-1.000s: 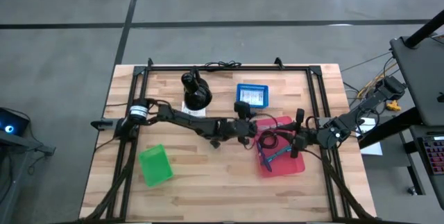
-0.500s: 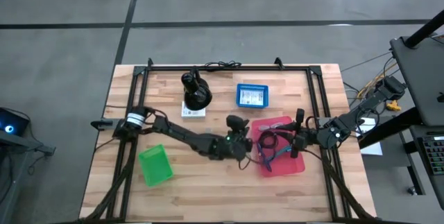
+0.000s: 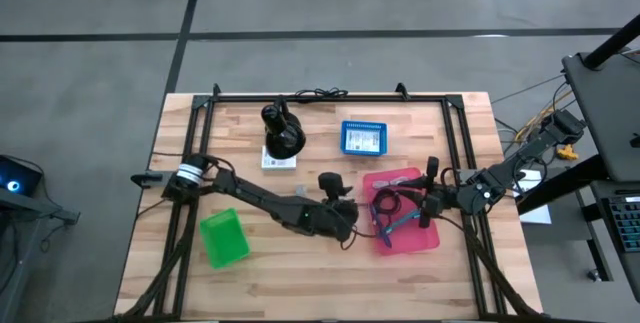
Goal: Pick and place items into bin
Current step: Put the white charger adapter into the green bin
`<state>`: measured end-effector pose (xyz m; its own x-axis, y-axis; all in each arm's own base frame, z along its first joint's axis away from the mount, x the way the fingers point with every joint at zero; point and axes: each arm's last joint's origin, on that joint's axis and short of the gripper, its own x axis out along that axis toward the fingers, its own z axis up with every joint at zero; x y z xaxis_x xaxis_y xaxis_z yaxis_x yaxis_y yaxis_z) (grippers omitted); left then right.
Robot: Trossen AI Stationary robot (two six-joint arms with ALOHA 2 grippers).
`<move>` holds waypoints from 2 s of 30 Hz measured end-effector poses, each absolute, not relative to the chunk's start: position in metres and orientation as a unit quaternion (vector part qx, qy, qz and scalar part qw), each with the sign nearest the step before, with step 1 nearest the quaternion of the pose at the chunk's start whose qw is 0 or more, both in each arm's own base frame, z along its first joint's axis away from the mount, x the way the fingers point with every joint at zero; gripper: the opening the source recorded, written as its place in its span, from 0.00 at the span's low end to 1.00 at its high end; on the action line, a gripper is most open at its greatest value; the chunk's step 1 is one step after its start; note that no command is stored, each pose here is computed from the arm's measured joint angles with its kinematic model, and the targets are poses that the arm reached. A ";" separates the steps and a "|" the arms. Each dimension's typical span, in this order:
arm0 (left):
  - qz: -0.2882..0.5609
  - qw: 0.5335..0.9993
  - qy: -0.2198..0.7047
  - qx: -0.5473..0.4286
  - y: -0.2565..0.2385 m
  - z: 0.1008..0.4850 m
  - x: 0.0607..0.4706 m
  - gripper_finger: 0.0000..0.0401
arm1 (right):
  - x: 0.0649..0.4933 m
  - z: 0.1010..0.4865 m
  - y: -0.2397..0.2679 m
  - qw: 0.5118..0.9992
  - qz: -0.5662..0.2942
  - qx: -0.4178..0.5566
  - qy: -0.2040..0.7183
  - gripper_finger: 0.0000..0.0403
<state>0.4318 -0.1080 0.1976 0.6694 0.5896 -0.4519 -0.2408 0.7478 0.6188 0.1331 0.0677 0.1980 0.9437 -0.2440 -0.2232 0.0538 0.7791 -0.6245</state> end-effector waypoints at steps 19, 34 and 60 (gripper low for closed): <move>0.197 0.843 0.496 0.069 -0.088 0.232 0.367 0.40 | 0.134 0.197 0.068 0.931 -0.077 -0.325 0.149 0.17; 0.209 0.785 0.574 0.104 -0.068 0.201 0.349 0.40 | 0.134 0.197 0.068 0.931 -0.077 -0.325 0.149 0.17; 0.214 0.768 0.602 0.050 -0.037 0.189 0.348 0.40 | 0.134 0.197 0.068 0.931 -0.077 -0.326 0.149 0.17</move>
<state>0.3484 -0.0373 0.1887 0.1839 0.3882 -0.9031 -0.2677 0.9038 0.3340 0.1336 0.0681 0.1975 0.9439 -0.2403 -0.2264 0.0466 0.7760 -0.6290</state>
